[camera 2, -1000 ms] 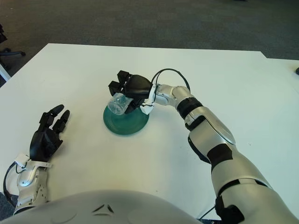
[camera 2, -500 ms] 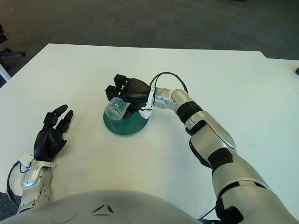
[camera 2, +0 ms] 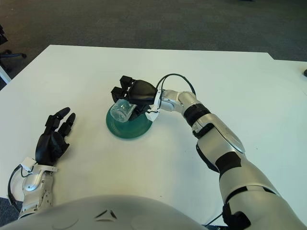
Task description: Put the bottle into the plate.
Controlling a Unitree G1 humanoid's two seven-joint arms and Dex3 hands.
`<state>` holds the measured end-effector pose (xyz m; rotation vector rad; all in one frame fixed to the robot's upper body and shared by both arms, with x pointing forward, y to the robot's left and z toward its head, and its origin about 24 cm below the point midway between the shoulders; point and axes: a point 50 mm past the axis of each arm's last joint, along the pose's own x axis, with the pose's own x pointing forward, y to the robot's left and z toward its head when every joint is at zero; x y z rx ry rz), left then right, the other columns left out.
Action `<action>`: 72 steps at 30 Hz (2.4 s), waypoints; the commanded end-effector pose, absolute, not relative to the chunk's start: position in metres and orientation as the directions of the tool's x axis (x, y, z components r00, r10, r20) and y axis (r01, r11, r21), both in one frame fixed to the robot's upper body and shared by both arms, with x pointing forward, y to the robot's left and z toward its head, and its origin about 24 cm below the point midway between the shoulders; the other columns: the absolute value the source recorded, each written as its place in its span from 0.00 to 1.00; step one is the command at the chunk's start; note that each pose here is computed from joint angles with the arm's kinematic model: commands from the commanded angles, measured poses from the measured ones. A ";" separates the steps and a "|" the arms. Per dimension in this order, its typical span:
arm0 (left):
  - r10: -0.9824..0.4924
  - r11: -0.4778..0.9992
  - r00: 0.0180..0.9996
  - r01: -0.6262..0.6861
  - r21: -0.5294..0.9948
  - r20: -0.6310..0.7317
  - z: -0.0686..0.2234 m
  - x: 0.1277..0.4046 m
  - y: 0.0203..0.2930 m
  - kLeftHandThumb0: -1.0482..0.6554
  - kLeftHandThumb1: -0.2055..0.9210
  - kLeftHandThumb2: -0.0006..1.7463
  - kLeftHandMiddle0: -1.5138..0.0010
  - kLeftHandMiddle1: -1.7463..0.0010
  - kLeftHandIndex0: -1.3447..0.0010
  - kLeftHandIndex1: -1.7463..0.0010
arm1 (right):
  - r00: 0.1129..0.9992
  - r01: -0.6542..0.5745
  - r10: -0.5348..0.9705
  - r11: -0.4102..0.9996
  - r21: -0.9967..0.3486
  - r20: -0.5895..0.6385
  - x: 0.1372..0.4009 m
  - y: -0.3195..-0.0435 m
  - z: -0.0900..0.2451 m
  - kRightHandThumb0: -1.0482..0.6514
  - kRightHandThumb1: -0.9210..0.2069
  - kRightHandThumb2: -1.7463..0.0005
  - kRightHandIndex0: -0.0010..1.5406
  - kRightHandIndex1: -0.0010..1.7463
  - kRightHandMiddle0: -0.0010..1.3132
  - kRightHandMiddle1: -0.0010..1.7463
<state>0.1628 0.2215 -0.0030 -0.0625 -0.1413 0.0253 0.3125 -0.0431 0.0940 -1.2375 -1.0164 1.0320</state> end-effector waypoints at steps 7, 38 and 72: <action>0.039 0.991 0.998 -0.032 -0.132 0.054 -0.021 0.158 0.209 0.09 1.00 0.56 0.81 1.00 1.00 0.58 | 0.246 -0.040 0.969 0.041 -0.998 0.030 0.314 -0.049 0.092 0.35 0.00 0.61 0.67 1.00 0.66 1.00; 0.040 0.991 0.998 -0.032 -0.131 0.054 -0.021 0.159 0.211 0.09 1.00 0.56 0.81 1.00 1.00 0.58 | 0.233 -0.145 0.972 0.011 -0.989 -0.023 0.304 -0.063 0.090 0.01 0.00 0.53 0.03 0.08 0.01 0.13; 0.040 0.991 0.998 -0.032 -0.132 0.053 -0.022 0.161 0.211 0.09 1.00 0.56 0.81 1.00 1.00 0.58 | 0.271 -0.059 0.963 0.018 -0.998 0.001 0.303 -0.066 0.087 0.00 0.00 0.51 0.00 0.00 0.00 0.00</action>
